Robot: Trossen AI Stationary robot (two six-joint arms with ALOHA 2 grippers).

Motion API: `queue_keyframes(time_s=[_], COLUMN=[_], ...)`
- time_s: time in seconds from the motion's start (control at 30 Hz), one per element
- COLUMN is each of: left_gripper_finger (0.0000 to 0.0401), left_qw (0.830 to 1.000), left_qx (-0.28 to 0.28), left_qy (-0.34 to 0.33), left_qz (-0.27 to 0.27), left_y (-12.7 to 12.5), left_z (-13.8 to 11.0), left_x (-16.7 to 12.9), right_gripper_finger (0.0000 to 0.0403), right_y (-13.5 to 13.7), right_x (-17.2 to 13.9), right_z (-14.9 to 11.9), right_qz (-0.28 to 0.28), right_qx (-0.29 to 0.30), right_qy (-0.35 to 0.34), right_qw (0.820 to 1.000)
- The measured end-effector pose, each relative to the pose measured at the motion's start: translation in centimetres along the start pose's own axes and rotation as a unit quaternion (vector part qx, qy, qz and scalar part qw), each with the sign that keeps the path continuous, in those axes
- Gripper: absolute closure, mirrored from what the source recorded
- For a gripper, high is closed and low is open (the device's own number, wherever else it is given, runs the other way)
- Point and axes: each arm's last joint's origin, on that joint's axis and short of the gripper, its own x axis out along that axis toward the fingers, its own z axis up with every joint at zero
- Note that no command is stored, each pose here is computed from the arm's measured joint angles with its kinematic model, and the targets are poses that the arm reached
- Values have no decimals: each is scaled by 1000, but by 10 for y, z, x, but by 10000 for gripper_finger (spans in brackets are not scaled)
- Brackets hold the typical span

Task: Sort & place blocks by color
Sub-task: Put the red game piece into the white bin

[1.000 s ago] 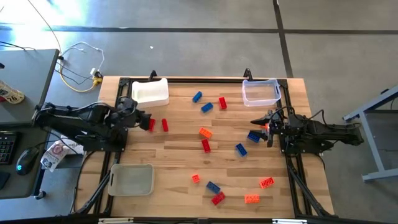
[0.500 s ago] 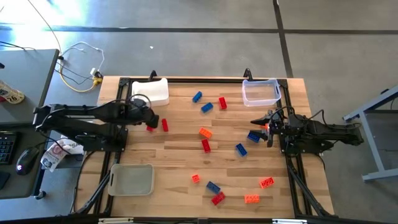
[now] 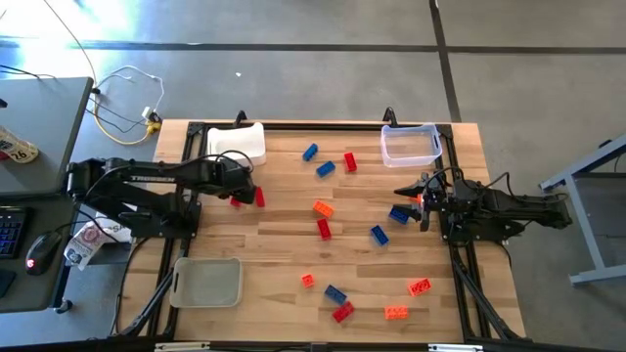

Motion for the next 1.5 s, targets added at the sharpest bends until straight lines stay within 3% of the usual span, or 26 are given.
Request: queue_keyframes(time_s=[0.87, 1.23, 1.5], left_gripper_finger=[206, 207, 273], left_qw=[998, 991, 984], left_qx=[16, 97, 152], left_qy=[52, 64, 66], left_qz=[44, 62, 61], left_y=[-19, -25, -27], left_z=[-1, -2, -2], left_x=[37, 51, 53], right_gripper_finger=[159, 159, 159], right_y=[0, 0, 0], right_x=[0, 0, 0], right_z=[0, 0, 0], right_qz=[0, 0, 0], right_qx=[0, 0, 0], right_qy=[0, 0, 0], right_qw=[1000, 1000, 1000])
